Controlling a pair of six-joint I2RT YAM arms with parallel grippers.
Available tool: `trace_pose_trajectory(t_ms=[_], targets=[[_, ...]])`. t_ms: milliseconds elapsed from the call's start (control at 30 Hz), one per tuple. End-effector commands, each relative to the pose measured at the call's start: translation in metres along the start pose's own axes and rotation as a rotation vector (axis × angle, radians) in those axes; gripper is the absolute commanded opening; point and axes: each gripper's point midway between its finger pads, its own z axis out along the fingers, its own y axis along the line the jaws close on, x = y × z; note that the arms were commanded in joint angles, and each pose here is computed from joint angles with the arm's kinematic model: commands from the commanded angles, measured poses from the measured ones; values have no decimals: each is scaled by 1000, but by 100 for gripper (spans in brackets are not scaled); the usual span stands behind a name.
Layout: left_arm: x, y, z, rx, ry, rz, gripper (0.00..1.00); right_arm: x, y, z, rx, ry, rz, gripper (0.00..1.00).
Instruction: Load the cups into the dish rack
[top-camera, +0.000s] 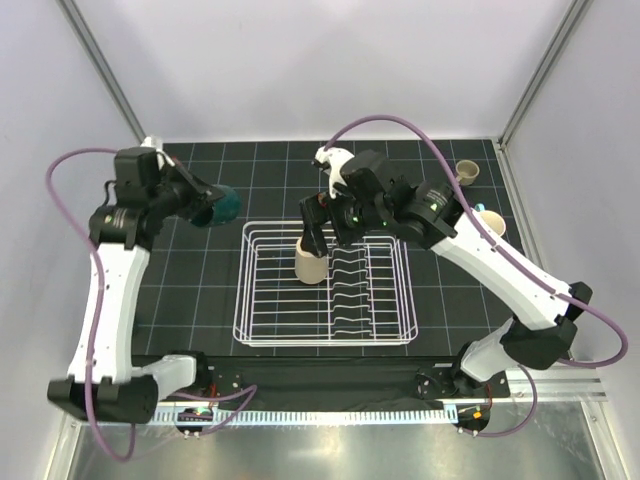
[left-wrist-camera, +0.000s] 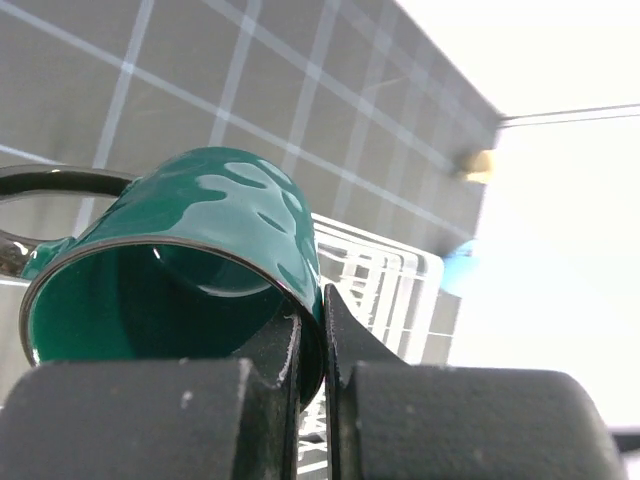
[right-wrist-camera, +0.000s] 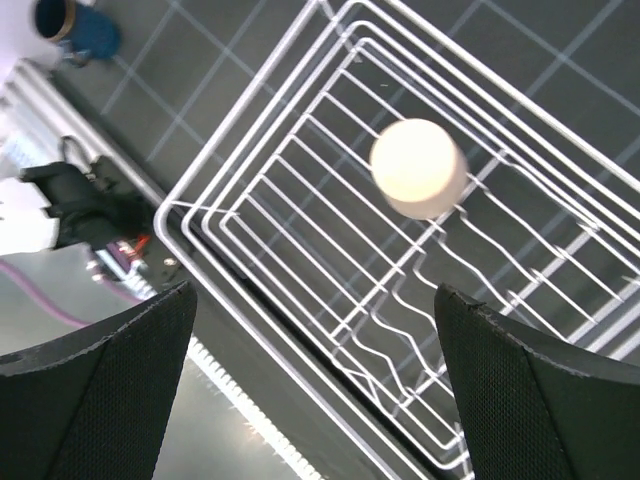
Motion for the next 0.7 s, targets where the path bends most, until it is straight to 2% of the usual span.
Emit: trace_pose_trajectory(t_ms=[0, 100, 133, 233, 267, 300, 367, 433, 667], targets=[[1, -40, -32, 217, -19, -26, 0, -24, 19, -15, -142, -45, 12, 100], [12, -60, -67, 356, -33, 4, 0, -30, 12, -15, -173, -35, 83, 100], [19, -73, -88, 452, -31, 37, 0, -34, 2, -16, -162, -44, 121, 100], [40, -75, -106, 552, -12, 51, 0, -40, -7, -24, -145, -60, 151, 100], [44, -86, -134, 656, -78, 102, 0, -46, -9, -29, -136, -81, 153, 100], [53, -78, -127, 665, -54, 63, 0, -48, -10, -32, -127, -89, 158, 100], [65, -89, -158, 813, -87, 115, 0, -52, -5, -33, -150, -97, 182, 100], [79, -85, -159, 859, -39, 73, 1, -59, 14, -34, -248, -107, 219, 100], [114, -90, -205, 1028, 48, 181, 0, -90, 50, -32, -456, -168, 289, 100]])
